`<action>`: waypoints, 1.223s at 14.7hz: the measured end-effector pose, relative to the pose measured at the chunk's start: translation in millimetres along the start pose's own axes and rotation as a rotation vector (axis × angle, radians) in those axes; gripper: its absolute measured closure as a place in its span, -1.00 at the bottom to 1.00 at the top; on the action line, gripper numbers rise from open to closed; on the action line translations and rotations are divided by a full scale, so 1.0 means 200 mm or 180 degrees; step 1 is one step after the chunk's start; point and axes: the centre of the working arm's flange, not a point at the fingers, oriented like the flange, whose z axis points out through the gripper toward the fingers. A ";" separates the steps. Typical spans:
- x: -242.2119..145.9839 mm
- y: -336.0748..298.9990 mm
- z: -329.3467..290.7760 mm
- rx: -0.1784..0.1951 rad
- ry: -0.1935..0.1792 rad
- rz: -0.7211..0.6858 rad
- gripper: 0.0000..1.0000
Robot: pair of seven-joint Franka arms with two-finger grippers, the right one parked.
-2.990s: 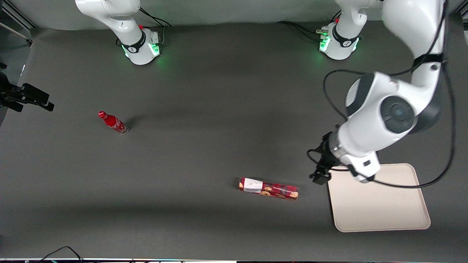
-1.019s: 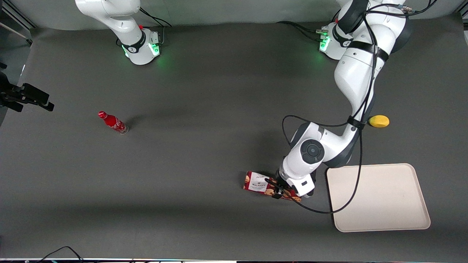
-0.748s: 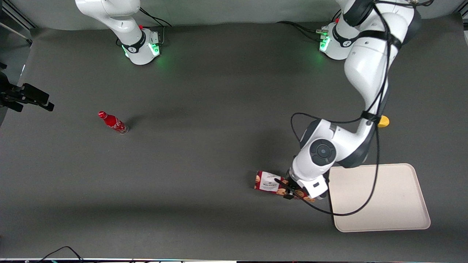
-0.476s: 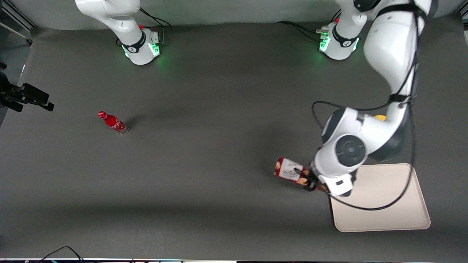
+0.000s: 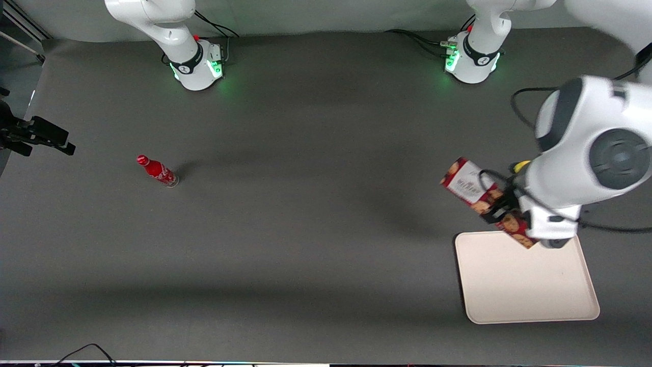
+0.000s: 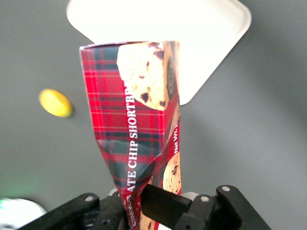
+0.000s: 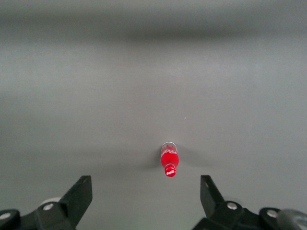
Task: Place red cookie box on tray
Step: 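Lift the held cookie box upright and carry it toward the tray, then lower the held cookie box onto the white tray's corner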
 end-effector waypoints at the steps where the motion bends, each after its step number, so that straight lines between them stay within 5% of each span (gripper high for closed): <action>1: 0.08 -0.13 -0.06 0.0064 -0.0035 0.0225 0.94; 7: 0.61 -0.83 -0.14 0.0245 -0.0079 0.1491 0.94; 13: 1.01 -0.64 0.58 0.0429 -0.0114 0.2017 0.94; 18: 1.28 -0.67 1.03 0.0431 0.0193 0.2045 0.94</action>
